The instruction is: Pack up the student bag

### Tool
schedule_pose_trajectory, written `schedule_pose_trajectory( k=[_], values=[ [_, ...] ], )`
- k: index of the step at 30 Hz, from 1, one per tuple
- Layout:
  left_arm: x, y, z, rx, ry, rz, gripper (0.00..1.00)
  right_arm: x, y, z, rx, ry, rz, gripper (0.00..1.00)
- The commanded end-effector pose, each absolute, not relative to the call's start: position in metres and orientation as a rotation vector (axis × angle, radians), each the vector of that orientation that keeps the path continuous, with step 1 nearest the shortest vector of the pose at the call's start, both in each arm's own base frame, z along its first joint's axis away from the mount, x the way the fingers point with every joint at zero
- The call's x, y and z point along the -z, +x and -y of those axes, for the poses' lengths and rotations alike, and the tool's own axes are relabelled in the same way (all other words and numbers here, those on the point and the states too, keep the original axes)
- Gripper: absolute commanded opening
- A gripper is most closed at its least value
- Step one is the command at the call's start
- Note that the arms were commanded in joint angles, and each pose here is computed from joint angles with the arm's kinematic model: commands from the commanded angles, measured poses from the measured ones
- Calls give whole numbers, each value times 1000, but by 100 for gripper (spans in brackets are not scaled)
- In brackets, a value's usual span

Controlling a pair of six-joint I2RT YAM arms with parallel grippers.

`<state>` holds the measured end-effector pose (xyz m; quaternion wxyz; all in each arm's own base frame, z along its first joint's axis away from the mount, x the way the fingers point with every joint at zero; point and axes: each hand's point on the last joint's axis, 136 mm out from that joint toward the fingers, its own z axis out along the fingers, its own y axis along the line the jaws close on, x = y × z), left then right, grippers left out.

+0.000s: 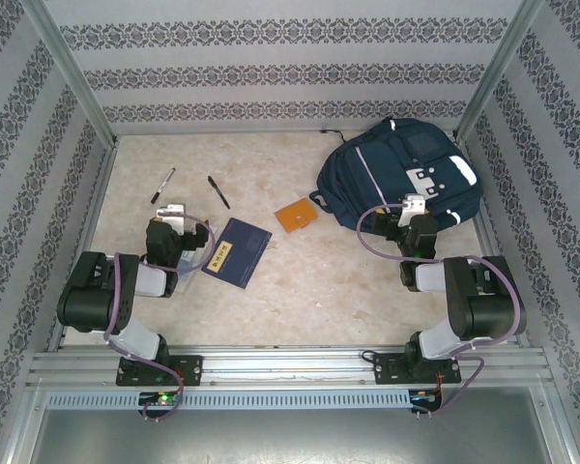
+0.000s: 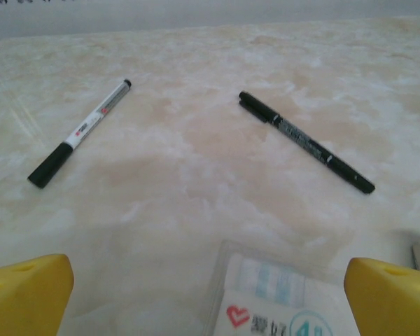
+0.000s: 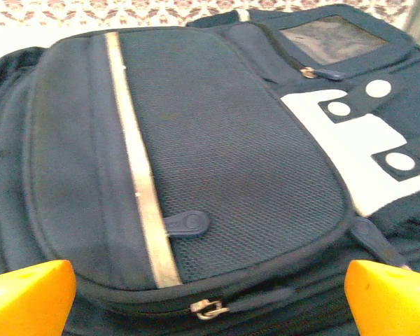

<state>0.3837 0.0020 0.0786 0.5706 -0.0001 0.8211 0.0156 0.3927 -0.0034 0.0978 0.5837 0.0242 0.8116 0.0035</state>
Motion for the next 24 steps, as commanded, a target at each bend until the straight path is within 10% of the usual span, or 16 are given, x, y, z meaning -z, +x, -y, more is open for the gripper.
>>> schedule_pose_trajectory(
  k=[1, 11, 24],
  values=[
    [-119, 384, -5, -24, -16, -1844, 100, -126, 390, 23, 58, 173, -1804, 98],
    [-185, 340, -5, 143, -462, -2084, 99, -191, 333, 28, -235, 578, -1801, 98],
    [-181, 330, 107, 377, 13, -2369, 100, -150, 287, -63, -832, 601, -2140, 98]
  ],
)
